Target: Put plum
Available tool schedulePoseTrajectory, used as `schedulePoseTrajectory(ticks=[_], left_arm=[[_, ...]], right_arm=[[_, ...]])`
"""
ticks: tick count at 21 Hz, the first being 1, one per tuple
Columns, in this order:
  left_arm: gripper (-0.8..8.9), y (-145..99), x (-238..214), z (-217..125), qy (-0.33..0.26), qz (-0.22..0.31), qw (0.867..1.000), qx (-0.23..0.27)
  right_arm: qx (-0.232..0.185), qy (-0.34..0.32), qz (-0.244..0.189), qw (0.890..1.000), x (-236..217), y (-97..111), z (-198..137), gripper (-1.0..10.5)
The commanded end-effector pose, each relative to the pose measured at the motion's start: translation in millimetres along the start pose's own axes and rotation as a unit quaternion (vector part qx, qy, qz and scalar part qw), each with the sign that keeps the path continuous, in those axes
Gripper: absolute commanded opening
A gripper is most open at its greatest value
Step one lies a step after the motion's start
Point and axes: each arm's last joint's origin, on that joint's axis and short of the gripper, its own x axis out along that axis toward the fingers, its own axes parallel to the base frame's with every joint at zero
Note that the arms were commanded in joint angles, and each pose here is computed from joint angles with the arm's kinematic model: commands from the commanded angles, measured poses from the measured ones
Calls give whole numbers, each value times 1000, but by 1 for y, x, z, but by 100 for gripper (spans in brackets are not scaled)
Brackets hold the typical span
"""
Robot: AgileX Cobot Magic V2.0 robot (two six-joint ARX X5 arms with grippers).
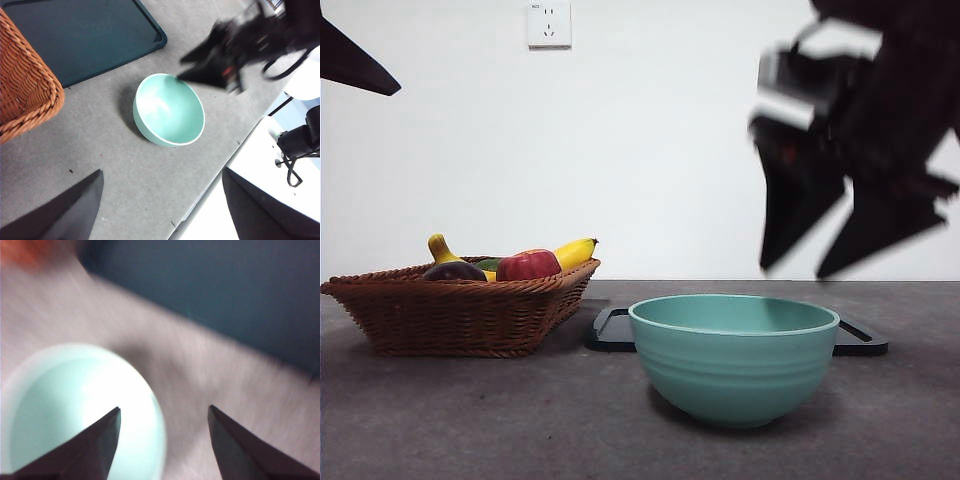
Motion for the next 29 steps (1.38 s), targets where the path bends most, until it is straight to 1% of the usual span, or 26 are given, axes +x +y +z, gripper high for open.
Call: schedulePoseTrajectory(ticks=[1, 3, 9, 11, 13, 16, 29], left_arm=[[375, -1, 0, 2, -3, -4, 1000, 12], [375, -1, 0, 2, -3, -4, 1000, 12], [375, -1, 0, 2, -3, -4, 1000, 12], [375, -1, 0, 2, -2, -4, 1000, 11], [375, -1, 0, 2, 0, -4, 1000, 10], [375, -1, 0, 2, 0, -4, 1000, 10], [375, -1, 0, 2, 0, -4, 1000, 10]], right_arm=[[-4, -38, 12, 999, -24, 7, 12, 284], [-7, -52, 27, 998, -46, 11, 13, 284], [-18, -57, 120, 991, -101, 16, -7, 284], [-20, -48, 140, 989, -113, 17, -16, 283], [-19, -39, 147, 988, -122, 16, -24, 283], [-17, -30, 147, 989, -129, 15, -32, 283], [-17, -29, 146, 989, -129, 15, -32, 283]])
